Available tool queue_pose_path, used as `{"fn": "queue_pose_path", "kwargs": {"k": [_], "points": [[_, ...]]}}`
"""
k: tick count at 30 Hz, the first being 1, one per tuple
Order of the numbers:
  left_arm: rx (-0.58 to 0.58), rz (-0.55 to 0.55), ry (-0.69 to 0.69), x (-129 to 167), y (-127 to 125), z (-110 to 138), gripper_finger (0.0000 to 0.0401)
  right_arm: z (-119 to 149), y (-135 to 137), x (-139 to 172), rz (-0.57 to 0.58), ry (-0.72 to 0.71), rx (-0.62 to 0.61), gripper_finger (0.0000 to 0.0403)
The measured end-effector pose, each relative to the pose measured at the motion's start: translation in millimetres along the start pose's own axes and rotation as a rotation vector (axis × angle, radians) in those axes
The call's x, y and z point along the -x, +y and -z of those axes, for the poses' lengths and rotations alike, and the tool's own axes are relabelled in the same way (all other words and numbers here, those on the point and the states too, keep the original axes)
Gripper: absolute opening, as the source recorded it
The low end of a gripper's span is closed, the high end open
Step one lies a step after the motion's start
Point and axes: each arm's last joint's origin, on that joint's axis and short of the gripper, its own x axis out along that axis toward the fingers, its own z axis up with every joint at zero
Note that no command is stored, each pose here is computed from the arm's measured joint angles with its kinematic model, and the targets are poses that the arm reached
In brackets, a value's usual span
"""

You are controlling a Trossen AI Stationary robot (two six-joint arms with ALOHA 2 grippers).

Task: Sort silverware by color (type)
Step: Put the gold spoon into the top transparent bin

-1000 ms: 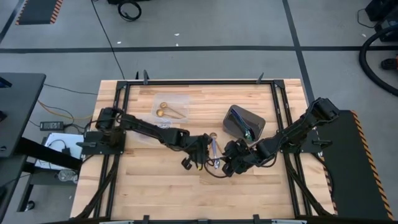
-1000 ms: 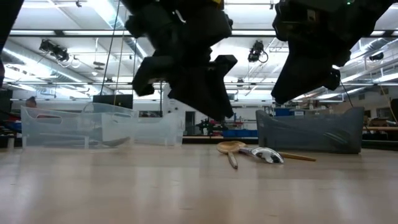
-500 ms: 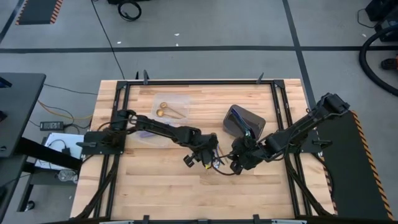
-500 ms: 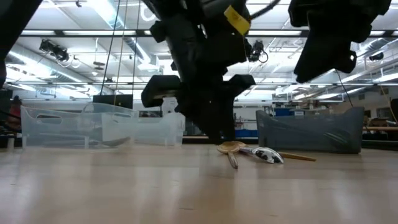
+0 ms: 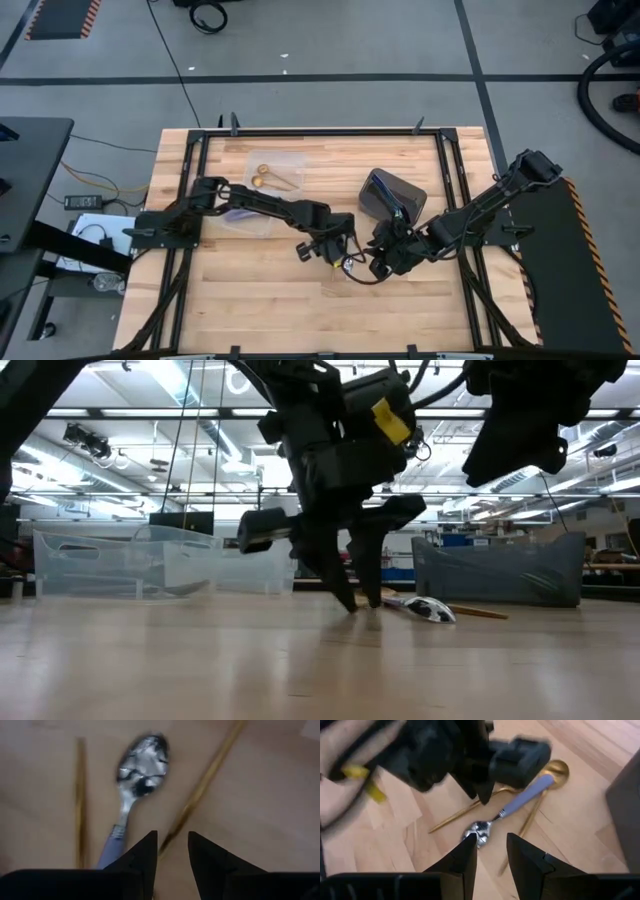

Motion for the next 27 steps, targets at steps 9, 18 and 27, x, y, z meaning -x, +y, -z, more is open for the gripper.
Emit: {"fn": "queue_pose_path", "kwargs": {"k": [9,18,27], "points": [[-0.079,0.055,0.015,-9,-6,0,0.0105,-1,3,1,-0.022,-0.019,0.0,0.0116],[-0.074,0.088,0.058,-10,-15,-4,0.0013,0,4,2,-0.031,-0.015,0.008,0.0116],[0.047,-0.019,0.019,1,-14,-23,0.0008,1,4,2,-0.043,0.005,0.009,0.0116]]}}
